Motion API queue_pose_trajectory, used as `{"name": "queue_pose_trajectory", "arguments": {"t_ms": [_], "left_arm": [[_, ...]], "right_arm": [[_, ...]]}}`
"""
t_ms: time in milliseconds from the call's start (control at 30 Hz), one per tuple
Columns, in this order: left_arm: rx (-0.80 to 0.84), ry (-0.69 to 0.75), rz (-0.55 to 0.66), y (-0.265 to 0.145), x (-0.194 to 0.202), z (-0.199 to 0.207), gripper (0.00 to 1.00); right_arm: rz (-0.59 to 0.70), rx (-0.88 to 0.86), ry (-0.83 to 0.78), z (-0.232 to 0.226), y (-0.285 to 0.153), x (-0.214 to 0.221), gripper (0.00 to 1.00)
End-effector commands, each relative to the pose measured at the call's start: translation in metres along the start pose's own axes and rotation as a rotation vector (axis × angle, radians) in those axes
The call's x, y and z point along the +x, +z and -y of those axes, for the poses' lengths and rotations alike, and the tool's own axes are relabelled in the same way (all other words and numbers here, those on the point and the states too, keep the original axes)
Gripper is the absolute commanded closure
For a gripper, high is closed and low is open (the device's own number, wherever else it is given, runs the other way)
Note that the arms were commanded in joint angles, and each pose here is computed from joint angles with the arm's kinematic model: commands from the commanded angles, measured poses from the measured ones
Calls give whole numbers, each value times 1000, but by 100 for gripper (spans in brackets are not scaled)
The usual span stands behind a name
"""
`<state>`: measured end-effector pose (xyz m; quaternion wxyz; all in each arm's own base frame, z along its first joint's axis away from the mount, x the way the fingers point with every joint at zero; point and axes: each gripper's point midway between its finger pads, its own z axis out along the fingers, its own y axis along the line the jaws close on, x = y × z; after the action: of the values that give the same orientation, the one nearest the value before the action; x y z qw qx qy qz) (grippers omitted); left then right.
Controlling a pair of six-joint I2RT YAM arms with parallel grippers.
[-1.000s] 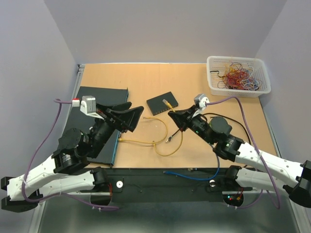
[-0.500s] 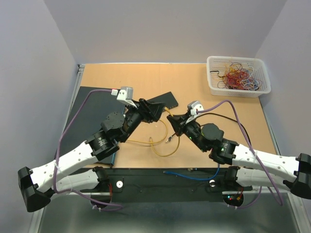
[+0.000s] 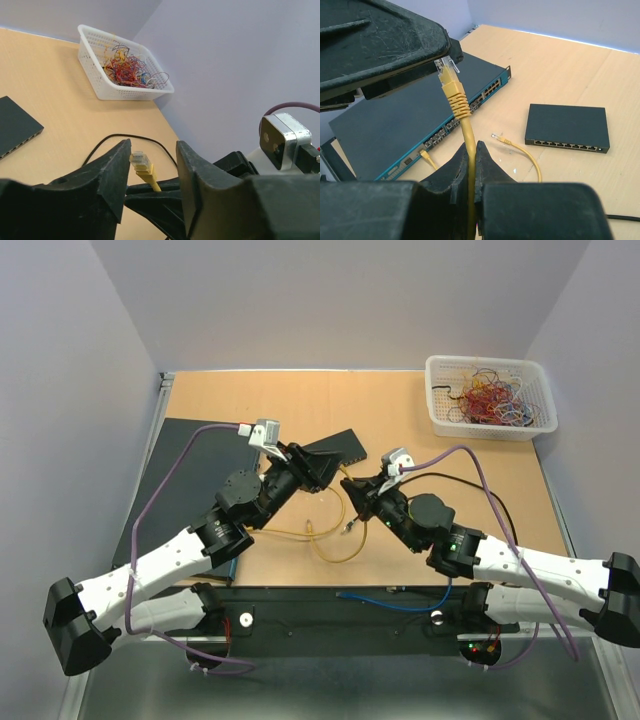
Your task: Insert the plug into the switch port
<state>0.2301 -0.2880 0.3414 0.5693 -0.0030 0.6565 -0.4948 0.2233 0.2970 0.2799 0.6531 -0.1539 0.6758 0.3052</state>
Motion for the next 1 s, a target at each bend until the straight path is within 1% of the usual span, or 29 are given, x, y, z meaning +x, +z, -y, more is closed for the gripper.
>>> {"name": "queue_pose_trajectory", "arguments": {"t_ms": [0, 133, 333, 400, 433, 567, 600, 633, 667, 700, 733, 767, 800, 833, 867, 900, 933, 967], "left_arm": [[81, -33, 58, -1, -16, 18, 52], [95, -38, 53, -3, -15, 20, 61], [126, -47, 27, -1, -7, 24, 73], [128, -48, 16, -1, -3, 22, 85], [121, -57, 15, -1, -1, 20, 100], [120, -35, 35, -6, -4, 16, 100], [134, -5, 49, -10, -11, 18, 100], [142, 13, 58, -12, -15, 18, 100], [174, 54, 68, -19, -20, 23, 100], [183, 74, 85, -22, -26, 21, 100], [205, 83, 113, -27, -35, 24, 100], [292, 95, 100, -40, -34, 36, 100], [336, 109, 115, -46, -38, 42, 100], [385, 123, 149, -54, -47, 50, 100], [423, 136, 151, -60, -47, 55, 100], [506, 161, 143, -73, -46, 69, 100], [551, 180, 146, -80, -47, 77, 100], [608, 198, 176, -92, -53, 86, 100]], "right_arm": [[109, -25, 74, -13, 2, -41, 99], [108, -32, 88, -14, 2, -40, 99], [124, -60, 112, -21, 0, -45, 100], [130, -69, 117, -22, -2, -48, 99], [132, -76, 123, -24, -2, -48, 100], [147, -148, 127, -35, -10, -59, 99], [141, -201, 118, -44, -13, -62, 88], [136, -232, 112, -49, -16, -66, 73], [115, -328, 89, -65, -23, -73, 57], [98, -381, 75, -73, -27, -75, 36], [67, -438, 55, -80, -32, -72, 28], [63, -583, 45, -101, -49, -79, 21], [73, -651, 46, -110, -59, -88, 15], [76, -724, 53, -119, -71, -94, 15], [91, -792, 56, -126, -85, -103, 15], [95, -854, 56, -133, -95, -108, 16], [107, -947, 50, -143, -112, -118, 21], [109, -978, 60, -146, -120, -123, 25]]}}
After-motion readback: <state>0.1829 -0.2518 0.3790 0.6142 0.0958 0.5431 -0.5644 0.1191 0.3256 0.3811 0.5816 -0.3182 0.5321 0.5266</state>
